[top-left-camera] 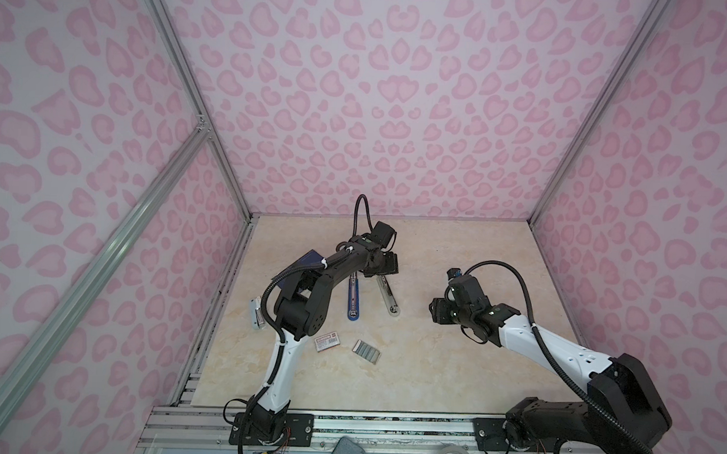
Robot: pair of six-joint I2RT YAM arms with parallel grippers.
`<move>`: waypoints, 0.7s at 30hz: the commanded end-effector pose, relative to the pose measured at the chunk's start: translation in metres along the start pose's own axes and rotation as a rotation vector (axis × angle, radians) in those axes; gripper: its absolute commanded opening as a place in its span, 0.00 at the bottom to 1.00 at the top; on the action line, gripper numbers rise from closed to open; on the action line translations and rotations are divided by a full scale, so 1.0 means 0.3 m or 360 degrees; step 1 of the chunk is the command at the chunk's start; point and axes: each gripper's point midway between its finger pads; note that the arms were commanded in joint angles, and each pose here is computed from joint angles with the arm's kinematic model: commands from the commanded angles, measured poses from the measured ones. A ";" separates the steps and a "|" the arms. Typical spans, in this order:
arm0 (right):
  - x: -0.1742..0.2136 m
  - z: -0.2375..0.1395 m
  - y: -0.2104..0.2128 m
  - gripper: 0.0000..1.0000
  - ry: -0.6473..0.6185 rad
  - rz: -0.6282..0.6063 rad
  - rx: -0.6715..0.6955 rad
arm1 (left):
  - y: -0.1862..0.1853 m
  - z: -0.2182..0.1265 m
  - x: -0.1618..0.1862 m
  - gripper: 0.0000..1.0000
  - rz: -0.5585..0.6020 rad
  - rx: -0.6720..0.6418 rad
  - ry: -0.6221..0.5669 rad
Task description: Load the staples into the stapler
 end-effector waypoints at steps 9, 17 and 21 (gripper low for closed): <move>-0.005 -0.009 -0.107 0.63 -0.0043 0.0165 0.0067 | -0.305 0.056 0.115 0.69 0.0391 0.0342 0.0227; -0.028 -0.026 -0.137 0.63 -0.0101 0.0222 0.0076 | -0.273 -0.061 0.090 0.70 0.0438 0.0152 0.0009; -0.023 -0.017 -0.131 0.63 -0.0083 0.0229 0.0060 | -0.125 -0.122 0.009 0.73 0.0282 -0.0047 -0.0141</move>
Point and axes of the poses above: each gripper's point midway between its finger pads, its own z axis out along the fingers, its own y axis along the line the jaws close on, x = y × z, and after that the axes turned 7 degrees about z, right-handed
